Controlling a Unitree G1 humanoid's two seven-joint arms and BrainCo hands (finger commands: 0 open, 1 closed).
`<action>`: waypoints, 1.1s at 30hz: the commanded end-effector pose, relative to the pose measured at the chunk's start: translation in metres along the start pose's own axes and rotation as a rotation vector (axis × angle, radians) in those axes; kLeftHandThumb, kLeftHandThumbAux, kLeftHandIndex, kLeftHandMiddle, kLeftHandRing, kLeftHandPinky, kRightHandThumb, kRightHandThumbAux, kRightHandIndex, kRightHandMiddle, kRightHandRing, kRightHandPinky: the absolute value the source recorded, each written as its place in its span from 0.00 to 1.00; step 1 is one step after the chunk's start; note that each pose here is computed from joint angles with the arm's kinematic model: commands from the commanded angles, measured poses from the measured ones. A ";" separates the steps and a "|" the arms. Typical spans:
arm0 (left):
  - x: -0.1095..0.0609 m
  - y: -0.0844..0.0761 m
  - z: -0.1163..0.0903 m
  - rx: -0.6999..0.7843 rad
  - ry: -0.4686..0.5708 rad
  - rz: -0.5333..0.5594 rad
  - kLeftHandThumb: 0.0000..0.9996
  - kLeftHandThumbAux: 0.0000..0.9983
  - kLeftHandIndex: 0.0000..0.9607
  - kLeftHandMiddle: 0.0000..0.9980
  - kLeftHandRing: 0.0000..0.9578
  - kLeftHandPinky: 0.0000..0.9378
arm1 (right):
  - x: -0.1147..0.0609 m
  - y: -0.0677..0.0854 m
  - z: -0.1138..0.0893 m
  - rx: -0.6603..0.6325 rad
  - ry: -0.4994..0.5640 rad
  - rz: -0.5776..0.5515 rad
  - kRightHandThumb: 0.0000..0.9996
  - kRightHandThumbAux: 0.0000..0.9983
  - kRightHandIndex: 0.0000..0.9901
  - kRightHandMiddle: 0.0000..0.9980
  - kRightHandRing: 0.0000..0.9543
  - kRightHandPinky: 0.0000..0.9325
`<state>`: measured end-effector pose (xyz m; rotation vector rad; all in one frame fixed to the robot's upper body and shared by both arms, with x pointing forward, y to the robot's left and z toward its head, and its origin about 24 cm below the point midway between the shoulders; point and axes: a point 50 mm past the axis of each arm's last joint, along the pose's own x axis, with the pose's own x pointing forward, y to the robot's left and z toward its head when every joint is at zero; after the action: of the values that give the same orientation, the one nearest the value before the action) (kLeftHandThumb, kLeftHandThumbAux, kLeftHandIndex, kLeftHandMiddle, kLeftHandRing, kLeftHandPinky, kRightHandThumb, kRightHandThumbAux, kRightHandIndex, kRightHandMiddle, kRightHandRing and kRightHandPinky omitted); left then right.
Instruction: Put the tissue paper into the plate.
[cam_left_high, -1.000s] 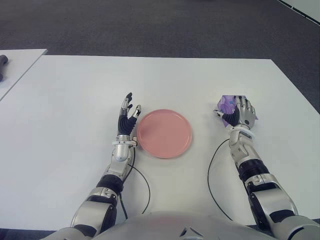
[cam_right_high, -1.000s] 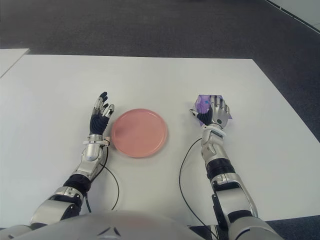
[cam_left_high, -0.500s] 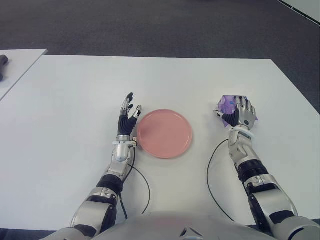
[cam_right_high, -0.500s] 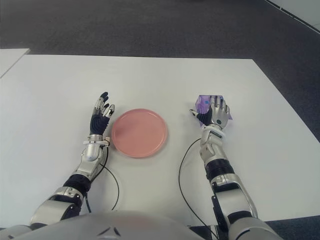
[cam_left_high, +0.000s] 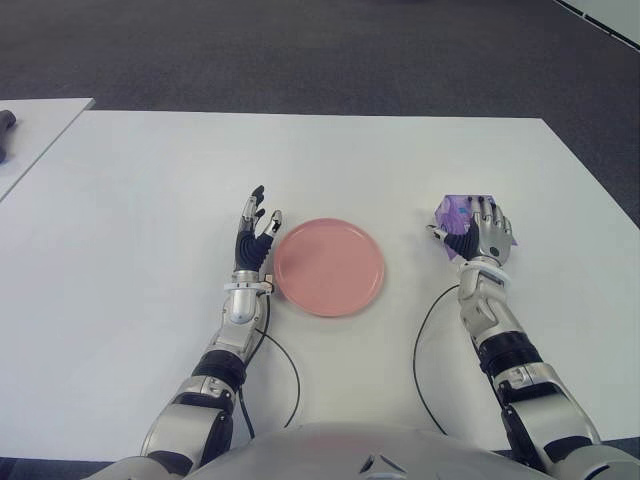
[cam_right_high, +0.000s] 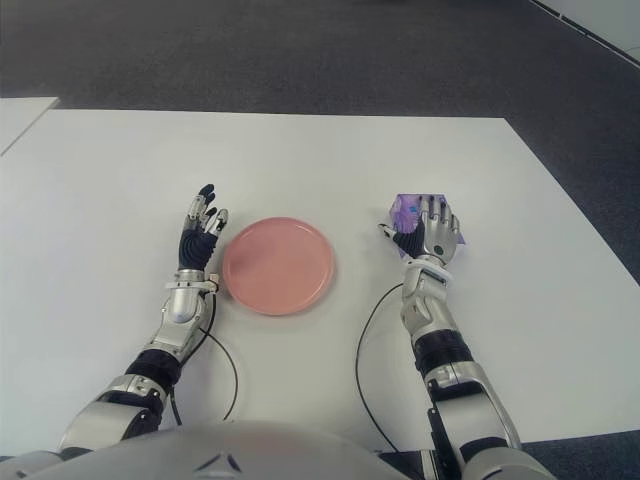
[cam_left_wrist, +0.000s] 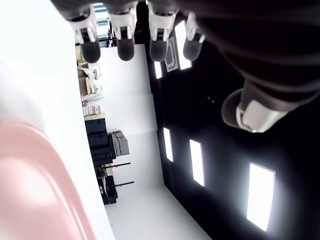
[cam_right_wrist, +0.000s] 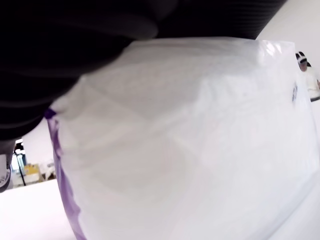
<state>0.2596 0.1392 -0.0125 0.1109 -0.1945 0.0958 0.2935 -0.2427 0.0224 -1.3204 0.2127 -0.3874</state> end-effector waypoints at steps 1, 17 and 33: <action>-0.038 0.008 -0.030 0.035 0.167 -0.008 0.00 0.48 0.00 0.00 0.00 0.00 | -0.015 0.020 -0.010 -0.033 0.037 0.121 0.10 0.38 0.00 0.00 0.00 0.00; -0.038 0.009 -0.030 0.042 0.167 -0.011 0.00 0.48 0.00 0.00 0.00 0.00 | -0.020 0.032 0.000 -0.077 -0.050 0.179 0.10 0.38 0.00 0.00 0.00 0.00; -0.037 0.008 -0.029 0.040 0.165 -0.010 0.01 0.47 0.00 0.00 0.00 0.00 | -0.017 0.042 0.000 -0.135 -0.112 0.240 0.33 0.34 0.00 0.00 0.00 0.00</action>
<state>0.2586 0.1404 -0.0135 0.1144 -0.1884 0.0973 0.3032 -0.2332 0.0150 -1.4376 0.1673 -0.2356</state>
